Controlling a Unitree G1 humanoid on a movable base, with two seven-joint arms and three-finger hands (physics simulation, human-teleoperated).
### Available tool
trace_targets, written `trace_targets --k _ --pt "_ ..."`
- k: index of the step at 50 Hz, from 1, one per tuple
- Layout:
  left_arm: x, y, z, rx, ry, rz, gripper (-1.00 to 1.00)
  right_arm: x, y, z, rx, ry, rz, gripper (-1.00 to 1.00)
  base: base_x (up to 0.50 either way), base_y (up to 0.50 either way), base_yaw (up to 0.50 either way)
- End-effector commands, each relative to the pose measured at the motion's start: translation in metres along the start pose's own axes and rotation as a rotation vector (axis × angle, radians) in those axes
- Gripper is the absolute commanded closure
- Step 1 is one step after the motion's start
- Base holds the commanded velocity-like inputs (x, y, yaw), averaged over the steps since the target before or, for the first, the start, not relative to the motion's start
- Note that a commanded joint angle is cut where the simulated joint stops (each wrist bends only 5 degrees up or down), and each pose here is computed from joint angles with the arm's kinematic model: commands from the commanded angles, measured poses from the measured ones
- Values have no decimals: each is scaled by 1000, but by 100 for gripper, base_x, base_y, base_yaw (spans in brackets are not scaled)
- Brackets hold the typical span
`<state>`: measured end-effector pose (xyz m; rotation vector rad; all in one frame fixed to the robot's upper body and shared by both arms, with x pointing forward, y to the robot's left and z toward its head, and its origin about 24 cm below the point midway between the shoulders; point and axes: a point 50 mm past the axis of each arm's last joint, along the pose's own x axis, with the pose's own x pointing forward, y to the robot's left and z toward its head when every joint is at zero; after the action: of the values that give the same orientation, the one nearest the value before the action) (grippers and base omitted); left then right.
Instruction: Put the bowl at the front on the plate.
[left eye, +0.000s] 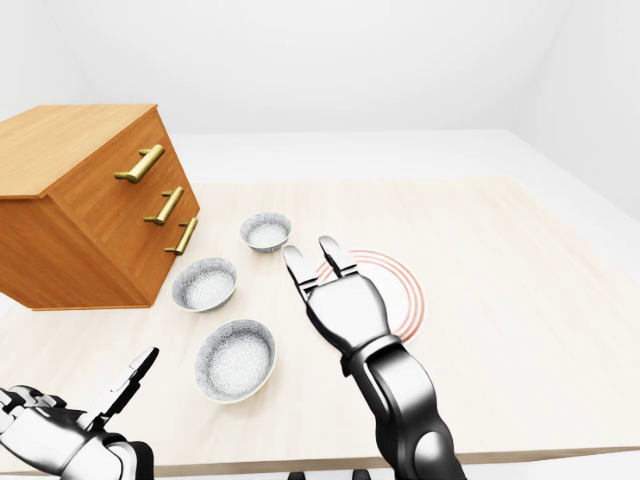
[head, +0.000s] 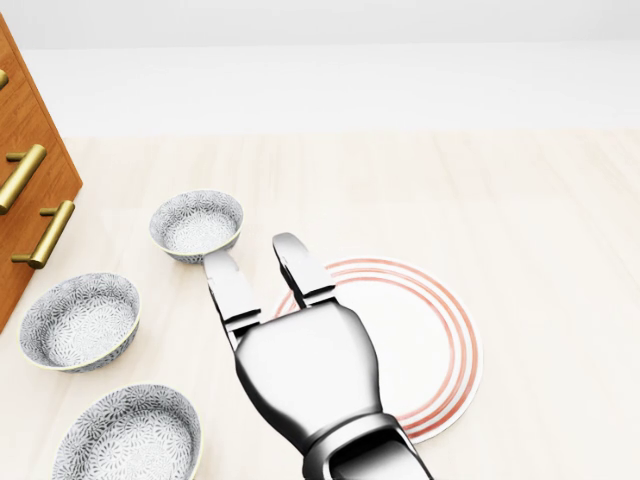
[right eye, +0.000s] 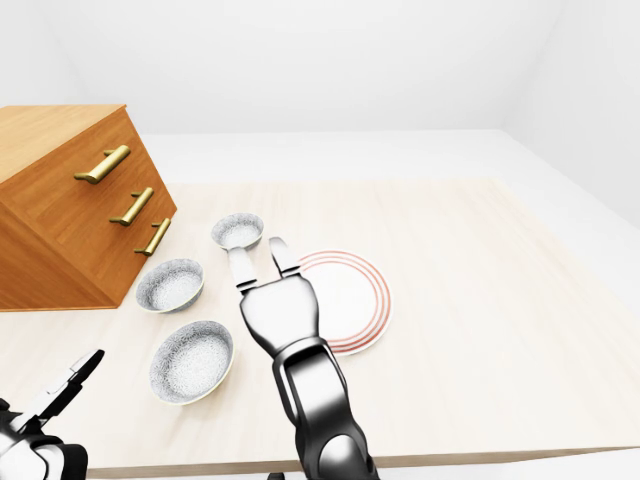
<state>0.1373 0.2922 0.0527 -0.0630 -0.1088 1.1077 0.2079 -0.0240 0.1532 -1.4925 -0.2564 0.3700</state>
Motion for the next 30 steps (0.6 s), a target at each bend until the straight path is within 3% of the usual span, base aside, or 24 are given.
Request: trace_targets --k 1,8,17,30 --pt "0 0 -1 -3 4 1 -100 2 4 16 23 -77 25 -100 0 0 0" --pt "0 1 1 -6 -2 1 -100 4 12 33 23 -152 67 -100 0 0 0" --pt "0 1 2 -9 -6 0 -100 3 1 52 12 -206 24 -100 0 0 0" --pt "0 2 4 -15 -11 1 -100 0 16 67 -3 -290 89 -100 0 0 0"
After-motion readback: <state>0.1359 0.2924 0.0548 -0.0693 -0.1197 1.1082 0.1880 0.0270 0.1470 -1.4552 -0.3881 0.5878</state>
